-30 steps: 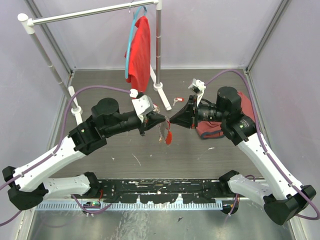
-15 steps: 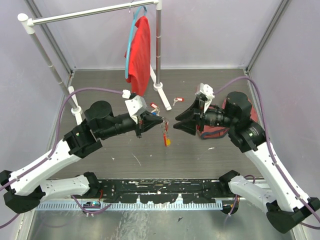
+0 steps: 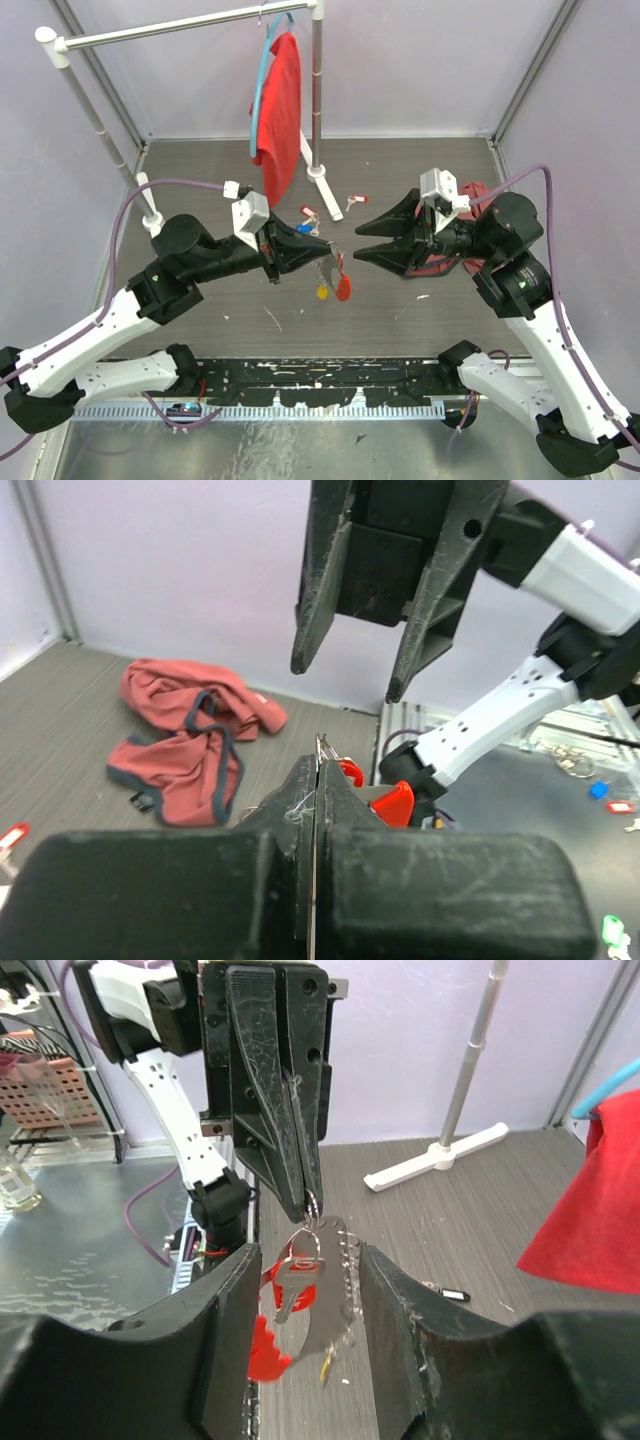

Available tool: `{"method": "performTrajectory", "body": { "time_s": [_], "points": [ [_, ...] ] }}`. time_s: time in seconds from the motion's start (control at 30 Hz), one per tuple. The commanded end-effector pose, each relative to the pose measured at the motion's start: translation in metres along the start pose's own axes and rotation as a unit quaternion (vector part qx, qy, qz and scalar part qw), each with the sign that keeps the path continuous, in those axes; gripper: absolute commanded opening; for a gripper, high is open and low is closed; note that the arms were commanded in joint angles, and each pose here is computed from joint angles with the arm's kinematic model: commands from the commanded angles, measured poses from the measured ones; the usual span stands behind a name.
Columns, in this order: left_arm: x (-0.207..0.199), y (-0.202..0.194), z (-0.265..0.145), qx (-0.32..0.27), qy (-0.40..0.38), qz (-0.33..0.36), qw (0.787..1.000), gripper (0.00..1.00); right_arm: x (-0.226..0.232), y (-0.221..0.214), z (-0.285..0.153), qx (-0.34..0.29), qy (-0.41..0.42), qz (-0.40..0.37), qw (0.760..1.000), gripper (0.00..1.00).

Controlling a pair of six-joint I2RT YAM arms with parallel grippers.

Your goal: Put the keys on the keyring

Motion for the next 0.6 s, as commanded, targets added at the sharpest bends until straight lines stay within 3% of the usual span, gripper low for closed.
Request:
{"method": "performTrajectory", "body": {
  "time_s": [0.0,0.57],
  "points": [
    [-0.024,0.032,0.003,-0.079,-0.073,-0.011,0.994,0.00,0.012,0.028,0.001,-0.049,0.040,-0.035,0.997,0.50],
    [-0.036,0.034,0.018,-0.080,-0.132,-0.030,0.988,0.00,0.022,0.031,-0.002,-0.046,0.060,-0.017,0.997,0.44]
  ]
}}
Point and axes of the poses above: each gripper's point midway between its finger pads, its own z axis out along the fingers, its own x axis along the line the jaws close on, y = z × x, the point moved 4 cm from there along -z, back along the fingers, and after that the axes turned 3 degrees about -z, right-handed, at the moved point
